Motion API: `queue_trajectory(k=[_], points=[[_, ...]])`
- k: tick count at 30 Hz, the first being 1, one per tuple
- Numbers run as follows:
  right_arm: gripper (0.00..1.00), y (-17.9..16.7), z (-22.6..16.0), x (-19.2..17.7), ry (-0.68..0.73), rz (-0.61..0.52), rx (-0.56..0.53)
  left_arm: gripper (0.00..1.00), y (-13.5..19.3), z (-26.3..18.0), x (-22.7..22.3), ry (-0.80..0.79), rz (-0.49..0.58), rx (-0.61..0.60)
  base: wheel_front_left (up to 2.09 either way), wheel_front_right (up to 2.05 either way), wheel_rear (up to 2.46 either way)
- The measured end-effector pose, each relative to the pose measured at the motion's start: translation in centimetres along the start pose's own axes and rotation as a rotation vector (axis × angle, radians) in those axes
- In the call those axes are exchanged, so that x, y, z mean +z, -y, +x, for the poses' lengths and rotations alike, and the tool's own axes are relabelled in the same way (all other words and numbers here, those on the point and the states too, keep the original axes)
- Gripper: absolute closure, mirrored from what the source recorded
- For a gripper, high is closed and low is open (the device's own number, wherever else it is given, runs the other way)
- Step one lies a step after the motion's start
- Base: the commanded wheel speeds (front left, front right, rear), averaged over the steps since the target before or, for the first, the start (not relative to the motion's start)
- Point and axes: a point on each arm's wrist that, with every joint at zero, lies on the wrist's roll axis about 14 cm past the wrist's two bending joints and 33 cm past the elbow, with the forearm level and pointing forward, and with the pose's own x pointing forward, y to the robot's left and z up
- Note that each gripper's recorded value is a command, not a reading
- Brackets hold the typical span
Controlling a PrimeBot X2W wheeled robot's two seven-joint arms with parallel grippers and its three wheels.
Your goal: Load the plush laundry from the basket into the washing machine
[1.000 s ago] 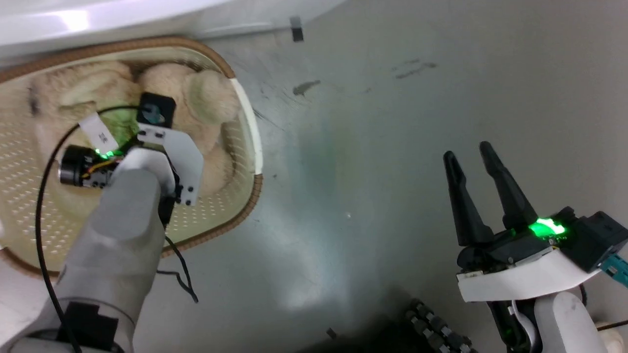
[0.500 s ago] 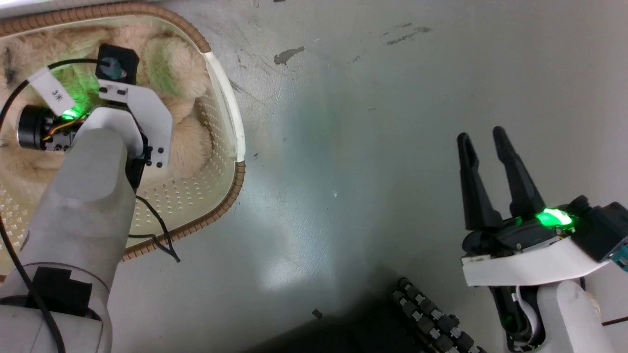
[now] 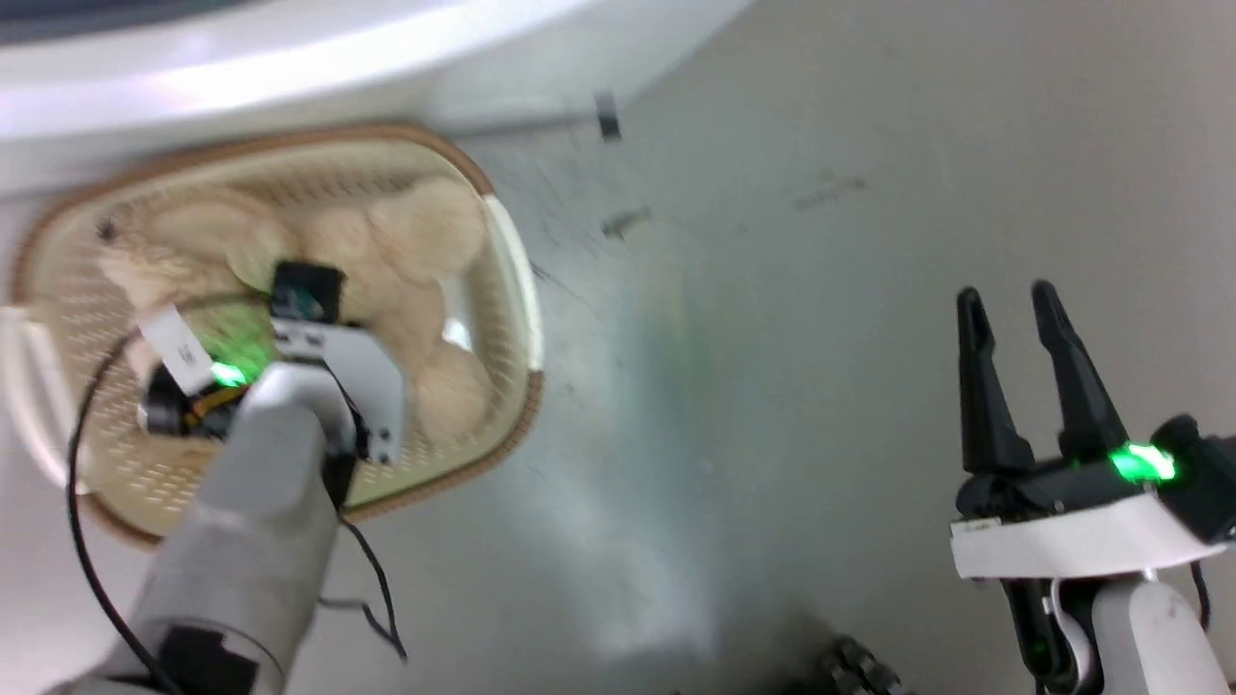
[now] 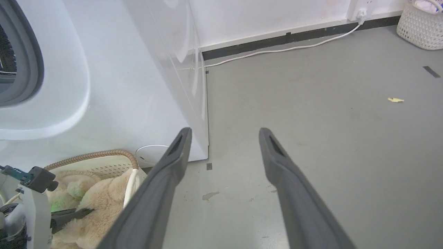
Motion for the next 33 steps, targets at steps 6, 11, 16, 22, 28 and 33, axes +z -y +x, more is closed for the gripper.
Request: queue_trajectory(k=[6,11,16,22,28,33], points=[[0.00,-1.1,-1.8,3.4,0.087,-0.010,0.036,1.00,0.4,-5.5,2.3,0.145,-0.039,-0.001,0.00,0.00,0.00],[0.00,-2.0,-3.5,6.0,0.158,-0.003,0.065,1.00,0.0,-10.0,4.5,0.266,-0.050,0.019,0.00,0.00,0.00],[0.00,-3.4,-5.2,7.8,0.212,0.000,0.111,1.00,-0.2,-14.6,7.0,0.405,-0.035,0.020,0.00,0.00,0.00],[0.00,-4.8,-6.7,9.8,0.277,0.004,0.160,1.00,-0.8,-20.7,11.5,0.637,-0.030,0.034,0.00,0.00,0.00],[0.00,-6.0,-7.0,11.0,0.316,0.015,0.199,1.00,-2.6,-26.5,16.0,0.867,-0.020,0.091,0.00,0.00,0.00],[0.00,-6.0,-6.8,10.3,0.295,0.013,0.197,1.00,-3.3,-29.2,19.5,1.020,-0.006,0.116,0.00,0.00,0.00]])
